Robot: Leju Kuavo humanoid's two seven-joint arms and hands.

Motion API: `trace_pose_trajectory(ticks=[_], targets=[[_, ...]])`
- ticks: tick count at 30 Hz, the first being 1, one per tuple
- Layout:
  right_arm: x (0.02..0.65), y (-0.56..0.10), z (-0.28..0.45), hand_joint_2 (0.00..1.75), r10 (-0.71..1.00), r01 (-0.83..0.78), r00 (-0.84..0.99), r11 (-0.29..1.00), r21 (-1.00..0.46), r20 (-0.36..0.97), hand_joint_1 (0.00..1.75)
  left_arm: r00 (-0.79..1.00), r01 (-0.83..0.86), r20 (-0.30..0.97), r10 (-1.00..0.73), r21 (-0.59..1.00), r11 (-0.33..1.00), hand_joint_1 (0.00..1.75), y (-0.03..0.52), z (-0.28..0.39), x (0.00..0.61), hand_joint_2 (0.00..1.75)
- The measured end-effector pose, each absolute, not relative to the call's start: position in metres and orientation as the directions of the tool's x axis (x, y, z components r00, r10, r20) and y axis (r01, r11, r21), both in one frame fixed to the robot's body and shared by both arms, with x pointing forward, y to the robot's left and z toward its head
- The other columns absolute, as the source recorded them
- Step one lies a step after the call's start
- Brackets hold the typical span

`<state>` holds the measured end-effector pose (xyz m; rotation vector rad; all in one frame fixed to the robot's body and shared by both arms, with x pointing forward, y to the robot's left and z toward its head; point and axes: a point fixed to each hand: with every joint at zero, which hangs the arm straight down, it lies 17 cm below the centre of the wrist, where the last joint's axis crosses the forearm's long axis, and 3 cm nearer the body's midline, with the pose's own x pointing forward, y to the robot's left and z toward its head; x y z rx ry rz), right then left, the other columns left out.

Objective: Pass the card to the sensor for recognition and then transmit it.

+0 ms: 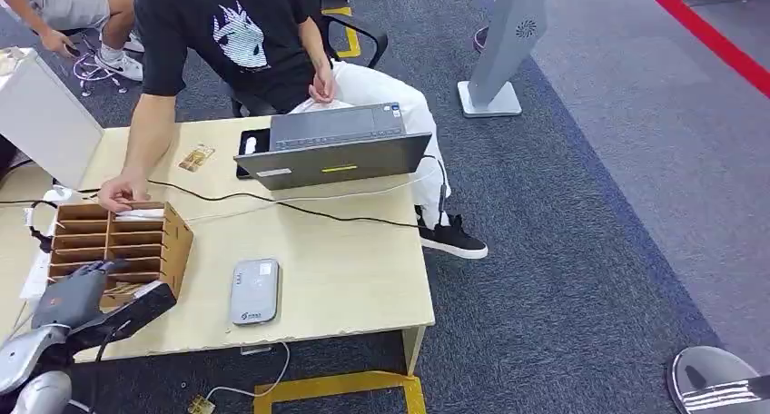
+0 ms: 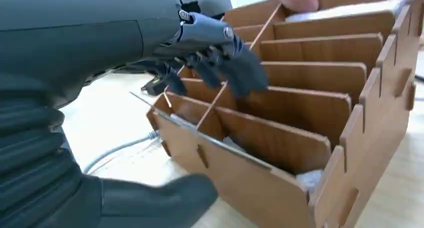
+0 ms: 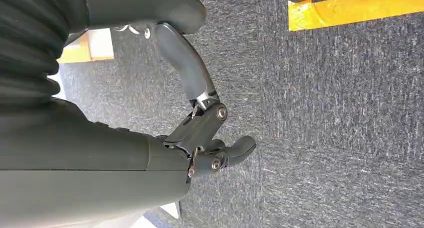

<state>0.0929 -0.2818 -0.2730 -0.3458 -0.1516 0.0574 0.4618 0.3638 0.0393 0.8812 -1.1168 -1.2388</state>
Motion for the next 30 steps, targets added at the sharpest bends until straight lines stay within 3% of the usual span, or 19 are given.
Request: trace_pose_trajectory(ticks=[30], targets=[[0.086, -0.279, -0.275, 1.75, 0.049, -0.004, 0.99, 0.948, -0.318, 0.133, 0.0, -0.042, 0.133, 0.22, -0.975, 0.968, 0.212, 1.75, 0.337, 0.063, 0.475, 1.75]])
